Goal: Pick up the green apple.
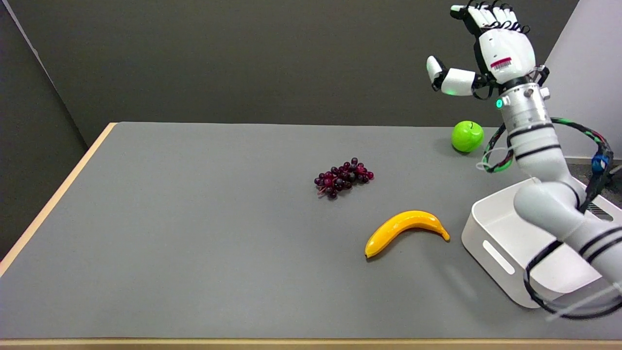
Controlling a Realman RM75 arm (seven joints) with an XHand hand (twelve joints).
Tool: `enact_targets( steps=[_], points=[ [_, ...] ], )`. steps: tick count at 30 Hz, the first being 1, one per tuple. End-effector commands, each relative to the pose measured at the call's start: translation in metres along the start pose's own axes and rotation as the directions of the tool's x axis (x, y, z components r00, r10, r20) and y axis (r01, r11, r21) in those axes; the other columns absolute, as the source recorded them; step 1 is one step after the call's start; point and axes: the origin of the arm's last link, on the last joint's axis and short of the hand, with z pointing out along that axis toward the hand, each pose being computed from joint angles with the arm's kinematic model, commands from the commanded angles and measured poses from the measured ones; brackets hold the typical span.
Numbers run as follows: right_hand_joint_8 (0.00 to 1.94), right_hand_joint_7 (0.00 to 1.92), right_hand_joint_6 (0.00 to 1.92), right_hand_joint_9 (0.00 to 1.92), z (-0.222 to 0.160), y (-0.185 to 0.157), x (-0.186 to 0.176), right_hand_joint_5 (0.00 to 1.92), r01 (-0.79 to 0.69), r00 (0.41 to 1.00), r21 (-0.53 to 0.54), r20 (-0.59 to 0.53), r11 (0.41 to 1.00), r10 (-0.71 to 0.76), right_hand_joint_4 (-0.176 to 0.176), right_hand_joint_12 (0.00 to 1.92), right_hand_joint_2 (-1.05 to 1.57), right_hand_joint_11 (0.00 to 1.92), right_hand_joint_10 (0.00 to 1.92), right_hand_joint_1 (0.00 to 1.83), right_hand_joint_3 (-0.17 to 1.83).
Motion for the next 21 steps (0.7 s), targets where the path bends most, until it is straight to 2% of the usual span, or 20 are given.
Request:
enact_targets(
  steps=[1,12,21],
  points=[
    [0.39,0.22,0.48,0.04,0.045,0.071,-0.040,0.21,0.139,0.947,-0.228,0.317,0.964,-0.061,0.018,1.06,0.59,0.00,0.66,0.43,0.95],
    [0.41,0.22,0.49,0.02,0.027,0.105,-0.072,0.22,0.181,0.901,-0.316,0.434,0.931,-0.028,0.010,1.05,0.57,0.00,0.67,0.43,0.94],
    [0.42,0.22,0.50,0.02,0.029,0.110,-0.094,0.22,0.225,0.845,-0.300,0.533,0.927,-0.032,0.007,1.05,0.57,0.00,0.68,0.43,0.94]
  ],
)
